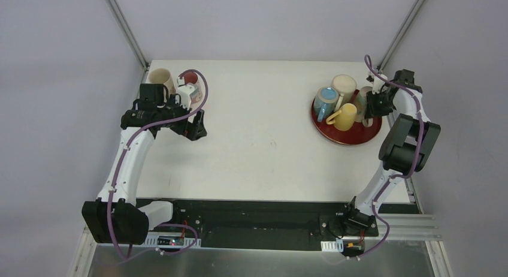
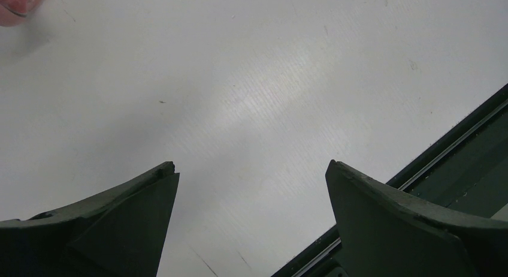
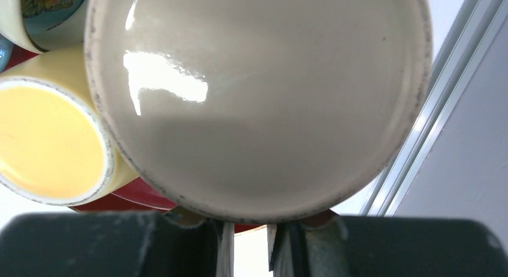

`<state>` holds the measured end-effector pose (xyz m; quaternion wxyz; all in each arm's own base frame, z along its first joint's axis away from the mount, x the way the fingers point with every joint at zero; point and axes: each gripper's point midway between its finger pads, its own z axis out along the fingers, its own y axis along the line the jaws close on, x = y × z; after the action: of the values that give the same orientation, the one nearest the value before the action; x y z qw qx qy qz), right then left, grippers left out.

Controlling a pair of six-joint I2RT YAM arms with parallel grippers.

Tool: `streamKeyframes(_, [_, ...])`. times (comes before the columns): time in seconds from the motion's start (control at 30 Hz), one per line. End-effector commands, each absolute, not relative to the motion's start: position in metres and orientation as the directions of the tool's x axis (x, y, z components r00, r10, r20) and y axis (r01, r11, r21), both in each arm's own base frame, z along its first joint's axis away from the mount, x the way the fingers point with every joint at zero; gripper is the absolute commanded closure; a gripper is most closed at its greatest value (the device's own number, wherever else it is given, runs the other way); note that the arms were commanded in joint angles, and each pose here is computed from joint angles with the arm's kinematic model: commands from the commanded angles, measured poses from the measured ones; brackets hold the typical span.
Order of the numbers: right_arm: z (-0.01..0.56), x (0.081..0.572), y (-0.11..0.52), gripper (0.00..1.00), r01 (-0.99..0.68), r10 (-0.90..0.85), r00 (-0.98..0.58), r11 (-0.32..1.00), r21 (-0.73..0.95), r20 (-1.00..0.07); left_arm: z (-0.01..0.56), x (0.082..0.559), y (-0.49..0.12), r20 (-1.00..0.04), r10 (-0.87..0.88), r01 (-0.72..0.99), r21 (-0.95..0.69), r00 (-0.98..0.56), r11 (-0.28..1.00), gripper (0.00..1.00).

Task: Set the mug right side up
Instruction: Pick up the cup from the tray.

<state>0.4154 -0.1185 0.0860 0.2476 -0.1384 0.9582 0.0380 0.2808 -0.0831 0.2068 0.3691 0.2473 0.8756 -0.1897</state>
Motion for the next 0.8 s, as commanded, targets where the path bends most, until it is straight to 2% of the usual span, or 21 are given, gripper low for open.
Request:
streamKeyframes(0.0, [0.098, 0.421, -0.117, 0.87, -0.275, -0.244, -0.813, 0.961, -0.021, -0.529, 0.216, 0.278, -0.086, -0.77, 0.272, 0.585, -0.157, -0.577, 0.796, 0.01])
streamKeyframes(0.17, [0.098, 0.423, -0.119, 0.99, -0.253, -0.234, -0.796, 0.966, -0.044, -0.558, 0.217, 0.278, -0.087, -0.772, 0.268, 0.586, -0.162, -0.577, 0.794, 0.01])
streamKeyframes(0.77, [0.144, 0.432, -0.117, 1.0, -0.18, -0.197, -0.646, 0.978, -0.104, -0.738, 0.218, 0.278, -0.088, -0.774, 0.262, 0.589, -0.17, -0.576, 0.79, 0.01])
